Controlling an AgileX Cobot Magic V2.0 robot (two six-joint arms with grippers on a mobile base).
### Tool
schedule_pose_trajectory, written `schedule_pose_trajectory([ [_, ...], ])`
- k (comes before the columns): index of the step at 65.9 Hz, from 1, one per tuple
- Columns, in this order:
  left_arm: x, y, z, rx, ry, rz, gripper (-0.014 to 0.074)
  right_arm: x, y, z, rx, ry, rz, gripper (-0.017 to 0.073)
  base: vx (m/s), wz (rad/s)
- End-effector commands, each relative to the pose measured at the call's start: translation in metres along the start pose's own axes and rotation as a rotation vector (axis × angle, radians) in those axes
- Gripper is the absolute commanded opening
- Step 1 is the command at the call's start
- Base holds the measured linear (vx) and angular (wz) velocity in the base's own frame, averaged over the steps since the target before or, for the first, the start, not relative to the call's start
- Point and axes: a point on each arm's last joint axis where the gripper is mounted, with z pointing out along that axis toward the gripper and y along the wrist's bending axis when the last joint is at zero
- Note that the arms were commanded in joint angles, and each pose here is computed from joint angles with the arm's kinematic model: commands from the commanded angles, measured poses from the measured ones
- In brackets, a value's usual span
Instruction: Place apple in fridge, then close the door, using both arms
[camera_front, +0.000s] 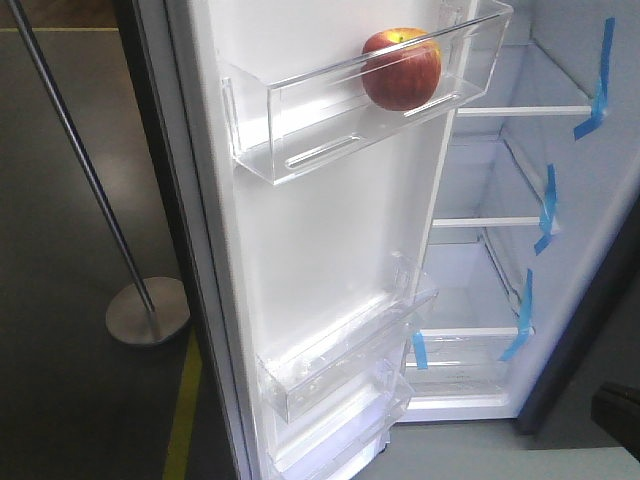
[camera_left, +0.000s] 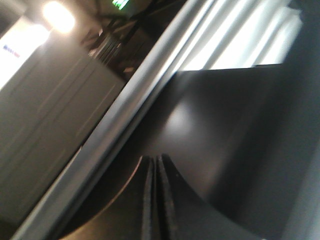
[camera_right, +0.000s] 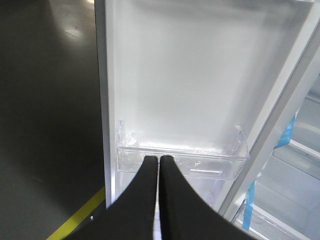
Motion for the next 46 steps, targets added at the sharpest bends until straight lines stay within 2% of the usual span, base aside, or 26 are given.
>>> schedule_pose_trajectory([
  [1, -0.003, -0.002, 0.029, 0.071, 0.001, -0.068, 0.0041, -0.012, -0.003, -0.002, 0.032, -0.078, 0.016, -0.0003, 0.00, 0.00],
  [5, 0.003, 0.005, 0.043, 0.075, 0.036, -0.070, 0.0072, -0.013, -0.003, -0.002, 0.036, -0.083, 0.017, -0.0003, 0.00, 0.00],
  [13, 0.013, 0.015, 0.066, 0.083, 0.122, -0.095, 0.0195, -0.013, -0.004, -0.002, 0.038, -0.088, 0.018, -0.0003, 0.00, 0.00],
  [21, 0.023, 0.023, 0.085, 0.099, 0.208, -0.165, 0.0343, -0.013, -0.004, -0.002, 0.038, -0.088, 0.018, -0.0003, 0.00, 0.00],
  [29, 0.034, 0.027, 0.099, 0.156, 0.300, -0.213, 0.0438, -0.013, -0.004, -0.002, 0.039, -0.089, 0.018, -0.0003, 0.00, 0.00],
  [38, 0.044, 0.028, 0.109, 0.216, 0.372, -0.235, 0.0452, -0.013, -0.004, -0.002, 0.039, -0.089, 0.018, -0.0003, 0.00, 0.00],
  [46, 0.055, 0.024, 0.112, 0.251, 0.414, -0.277, 0.0449, -0.013, -0.004, -0.002, 0.039, -0.089, 0.019, -0.0003, 0.00, 0.00],
])
